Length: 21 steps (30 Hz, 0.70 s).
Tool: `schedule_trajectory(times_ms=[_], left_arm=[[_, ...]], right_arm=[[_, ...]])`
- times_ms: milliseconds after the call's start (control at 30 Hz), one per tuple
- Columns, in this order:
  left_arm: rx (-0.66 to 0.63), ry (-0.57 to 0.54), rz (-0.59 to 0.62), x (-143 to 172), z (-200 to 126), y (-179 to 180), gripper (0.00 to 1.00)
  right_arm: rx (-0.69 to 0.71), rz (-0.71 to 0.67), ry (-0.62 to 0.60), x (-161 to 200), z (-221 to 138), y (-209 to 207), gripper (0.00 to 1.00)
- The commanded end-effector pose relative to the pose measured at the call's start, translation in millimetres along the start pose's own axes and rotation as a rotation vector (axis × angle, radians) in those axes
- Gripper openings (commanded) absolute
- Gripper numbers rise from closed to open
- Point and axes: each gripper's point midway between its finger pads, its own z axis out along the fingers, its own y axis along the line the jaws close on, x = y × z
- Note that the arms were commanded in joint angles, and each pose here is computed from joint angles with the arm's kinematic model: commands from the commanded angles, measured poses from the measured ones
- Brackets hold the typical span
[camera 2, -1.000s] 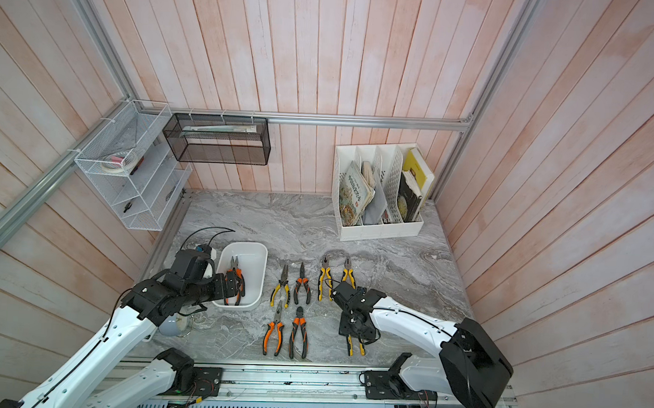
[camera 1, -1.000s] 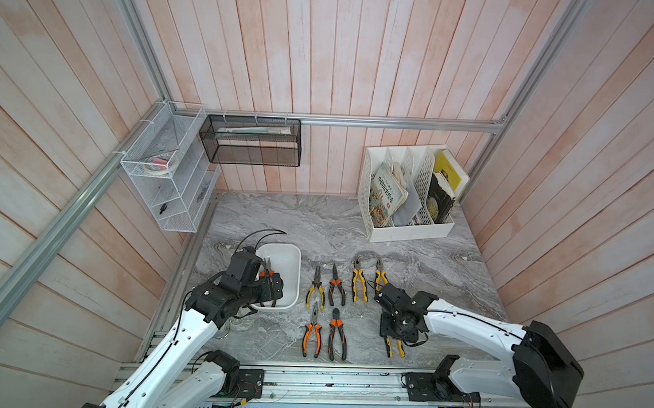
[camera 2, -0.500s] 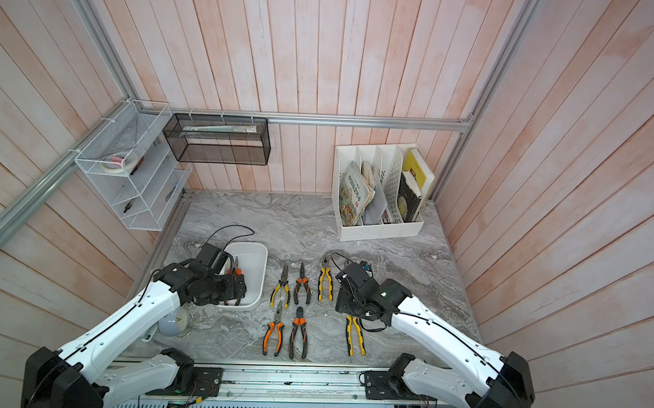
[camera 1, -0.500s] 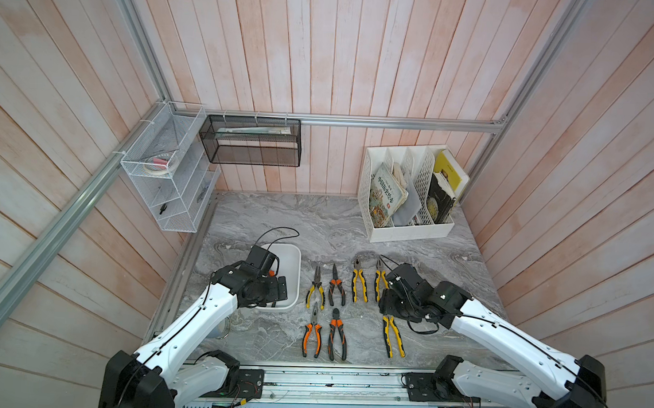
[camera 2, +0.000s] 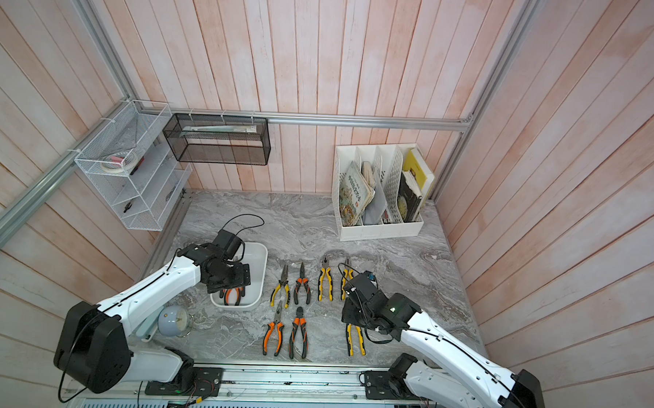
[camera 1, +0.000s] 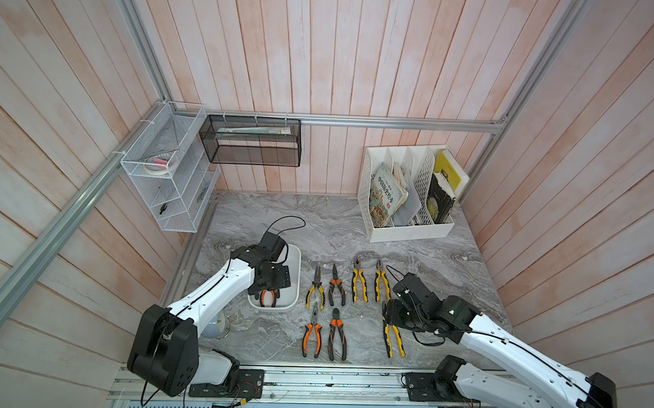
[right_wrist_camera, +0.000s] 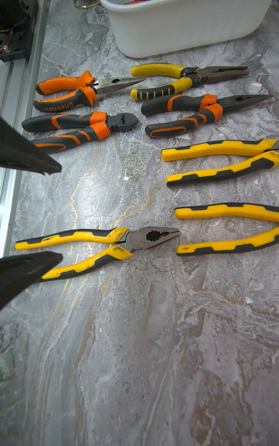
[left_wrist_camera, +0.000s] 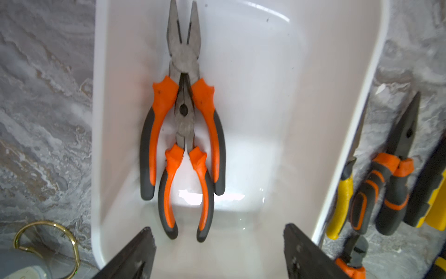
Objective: Take the pliers out of the storage box
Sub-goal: Pick up the pliers from the storage box.
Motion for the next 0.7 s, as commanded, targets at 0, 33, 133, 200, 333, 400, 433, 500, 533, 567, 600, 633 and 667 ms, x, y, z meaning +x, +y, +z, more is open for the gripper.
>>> schedule_trajectory(times_ms=[0, 33, 133, 200, 333, 400, 433, 500, 533, 567, 600, 633, 667], left_arm=[[-0.022, 0.015, -0.041, -10, 11, -2, 0.77], [-0.033, 0.025, -0.057, -12, 16, -1, 0.73], [-0.039, 0.055, -0.092, -14, 29, -2, 0.65], [-0.048, 0.074, -0.106, -15, 36, -1, 0.62], [-0.054, 0.063, -0.135, -23, 45, -3, 0.61], [-0.046, 0.054, -0.149, -28, 47, -6, 0.58], [-0.045, 0.052, -0.156, -30, 49, -8, 0.57], [-0.04, 0.055, -0.164, -32, 53, -11, 0.56], [-0.041, 0.06, -0.167, -33, 56, -11, 0.55], [-0.046, 0.065, -0.168, -33, 59, -12, 0.53], [-0.051, 0.071, -0.17, -33, 63, -11, 0.51], [-0.057, 0.079, -0.172, -32, 66, -11, 0.5], [-0.065, 0.086, -0.171, -32, 70, -11, 0.49]], right_arm=[[-0.025, -0.026, -0.007, 1, 0, 3, 0.53], [-0.029, -0.033, -0.005, 2, 1, 3, 0.53], [-0.032, -0.038, -0.002, 5, 2, 0, 0.51], [-0.037, -0.042, 0.0, 7, 3, -2, 0.5], [-0.046, -0.039, -0.002, 10, 3, -5, 0.48], [-0.052, -0.044, -0.002, 11, 3, -5, 0.47], [-0.053, -0.047, -0.002, 12, 4, -5, 0.46], [-0.049, -0.051, -0.001, 12, 5, -6, 0.46], [-0.047, -0.054, -0.002, 11, 5, -6, 0.46], [-0.045, -0.053, -0.004, 11, 5, -6, 0.46], [-0.047, -0.053, -0.003, 11, 6, -5, 0.46], [-0.05, -0.057, -0.003, 11, 7, -5, 0.46], [-0.053, -0.059, -0.001, 12, 8, -4, 0.45]])
